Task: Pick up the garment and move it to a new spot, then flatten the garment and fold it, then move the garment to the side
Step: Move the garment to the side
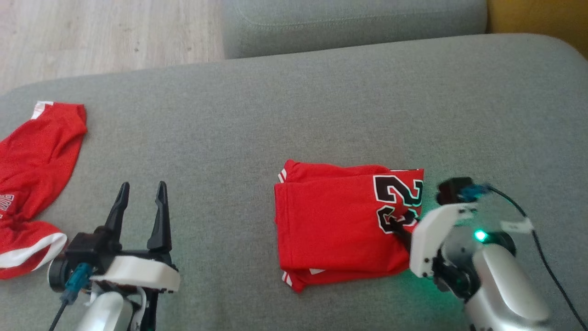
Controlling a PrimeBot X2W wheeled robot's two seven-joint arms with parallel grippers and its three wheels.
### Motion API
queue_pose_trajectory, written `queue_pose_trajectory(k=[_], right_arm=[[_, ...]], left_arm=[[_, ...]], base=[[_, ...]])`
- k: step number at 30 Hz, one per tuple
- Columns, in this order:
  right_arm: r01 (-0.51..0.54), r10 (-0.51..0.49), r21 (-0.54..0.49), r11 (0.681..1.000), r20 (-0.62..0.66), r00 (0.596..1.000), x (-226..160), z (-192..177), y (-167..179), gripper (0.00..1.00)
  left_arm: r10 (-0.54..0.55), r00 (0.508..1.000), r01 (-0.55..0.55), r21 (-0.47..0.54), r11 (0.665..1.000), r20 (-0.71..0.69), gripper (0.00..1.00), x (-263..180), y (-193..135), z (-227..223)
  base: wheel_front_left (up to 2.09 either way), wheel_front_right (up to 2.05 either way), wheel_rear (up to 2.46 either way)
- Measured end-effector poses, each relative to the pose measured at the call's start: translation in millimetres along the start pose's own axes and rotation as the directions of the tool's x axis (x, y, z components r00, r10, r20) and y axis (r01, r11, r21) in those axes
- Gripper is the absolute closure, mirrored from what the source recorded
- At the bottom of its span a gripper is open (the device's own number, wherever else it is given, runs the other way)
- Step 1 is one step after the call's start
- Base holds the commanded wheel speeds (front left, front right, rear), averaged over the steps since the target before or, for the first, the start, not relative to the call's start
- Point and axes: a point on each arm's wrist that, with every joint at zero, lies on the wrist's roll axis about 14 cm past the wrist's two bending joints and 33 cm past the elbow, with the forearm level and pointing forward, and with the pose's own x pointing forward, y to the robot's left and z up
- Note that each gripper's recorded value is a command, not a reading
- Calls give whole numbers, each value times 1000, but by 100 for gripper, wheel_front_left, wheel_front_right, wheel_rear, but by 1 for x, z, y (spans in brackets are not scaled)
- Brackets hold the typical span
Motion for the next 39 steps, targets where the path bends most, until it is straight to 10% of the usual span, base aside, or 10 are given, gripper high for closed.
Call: queue_pose_trajectory(k=[1, 13, 25, 36, 37, 38, 39], right_arm=[[-11, 11, -14, 1000, -9, 1000, 2, 1, 4, 100], [159, -112, -416, 895, 135, 984, -24, 109, -59, 100], [508, -449, -305, 805, 246, 859, -72, 146, -221, 100], [658, -608, -203, 725, 261, 750, -96, 144, -288, 100], [665, -616, -192, 722, 262, 743, -98, 143, -291, 28], [671, -621, -181, 719, 268, 737, -99, 143, -293, 0], [676, -623, -171, 717, 279, 731, -101, 145, -295, 0]], left_arm=[[0, 1000, 0, 0, 1000, -3, 0, 1, 0, -1], [-33, 999, 33, -3, 999, -15, 0, 36, -10, -13], [-205, 978, 205, -17, 979, -22, 0, 101, -62, -33], [-246, 967, 245, -24, 969, -61, 0, 112, -72, -52], [-243, 968, 243, -21, 970, -61, 0, 112, -70, -52], [-241, 969, 240, -19, 971, -60, 0, 111, -69, -51], [-237, 970, 236, -16, 972, -59, 0, 110, -68, -50]], base=[[0, 0, 0], [0, 0, 0], [0, 0, 0], [0, 0, 0], [0, 0, 0], [0, 0, 0], [0, 0, 0]])
